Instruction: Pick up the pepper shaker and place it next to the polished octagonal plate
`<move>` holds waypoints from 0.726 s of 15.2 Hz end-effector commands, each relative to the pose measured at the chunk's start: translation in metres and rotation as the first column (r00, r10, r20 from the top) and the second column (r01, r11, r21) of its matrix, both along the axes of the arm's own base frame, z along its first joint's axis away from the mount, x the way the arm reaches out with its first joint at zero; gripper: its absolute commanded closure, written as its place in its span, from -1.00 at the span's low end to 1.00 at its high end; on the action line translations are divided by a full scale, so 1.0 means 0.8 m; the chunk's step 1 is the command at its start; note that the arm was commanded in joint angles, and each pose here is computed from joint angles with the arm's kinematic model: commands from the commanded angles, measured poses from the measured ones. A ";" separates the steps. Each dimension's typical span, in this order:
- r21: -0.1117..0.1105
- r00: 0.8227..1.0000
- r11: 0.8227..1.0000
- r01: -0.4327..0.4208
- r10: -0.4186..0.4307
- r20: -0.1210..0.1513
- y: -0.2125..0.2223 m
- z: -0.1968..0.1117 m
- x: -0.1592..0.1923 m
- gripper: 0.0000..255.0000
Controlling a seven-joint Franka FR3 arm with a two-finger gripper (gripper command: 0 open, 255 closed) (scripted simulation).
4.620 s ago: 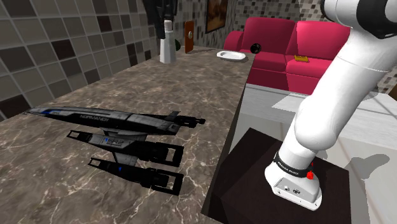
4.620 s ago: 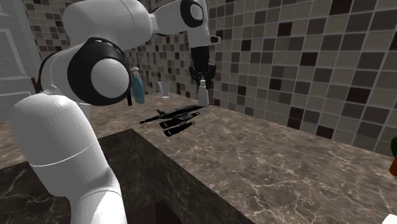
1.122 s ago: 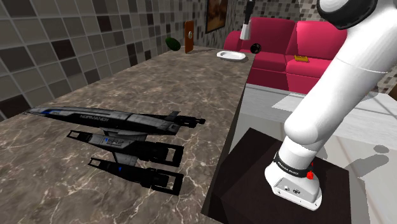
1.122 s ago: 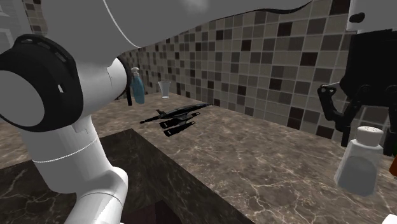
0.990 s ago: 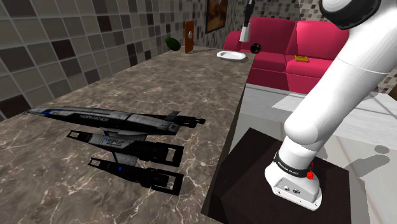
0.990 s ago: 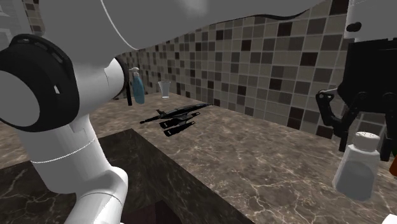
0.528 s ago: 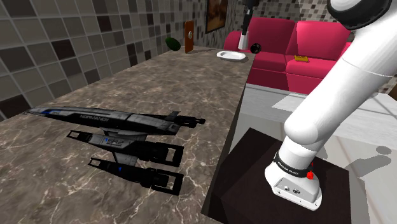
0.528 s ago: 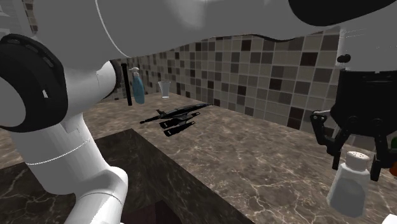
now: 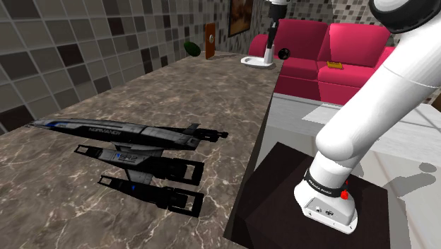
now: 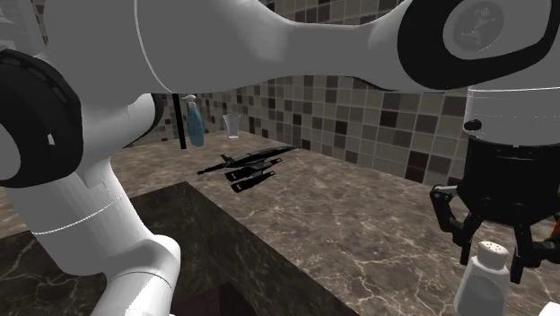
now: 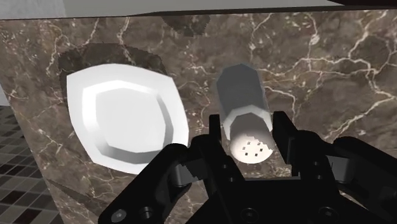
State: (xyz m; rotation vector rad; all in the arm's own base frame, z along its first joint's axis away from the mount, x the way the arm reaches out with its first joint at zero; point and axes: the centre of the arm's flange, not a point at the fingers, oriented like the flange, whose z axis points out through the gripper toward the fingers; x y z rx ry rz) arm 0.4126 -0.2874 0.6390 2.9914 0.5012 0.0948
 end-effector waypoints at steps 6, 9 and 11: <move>0.000 1.000 1.000 0.000 0.000 0.001 -0.001 -0.046 -0.001 1.00; 0.000 1.000 1.000 0.000 0.000 0.001 -0.001 -0.068 -0.001 1.00; 0.000 1.000 1.000 0.000 0.000 0.001 -0.001 -0.068 -0.001 1.00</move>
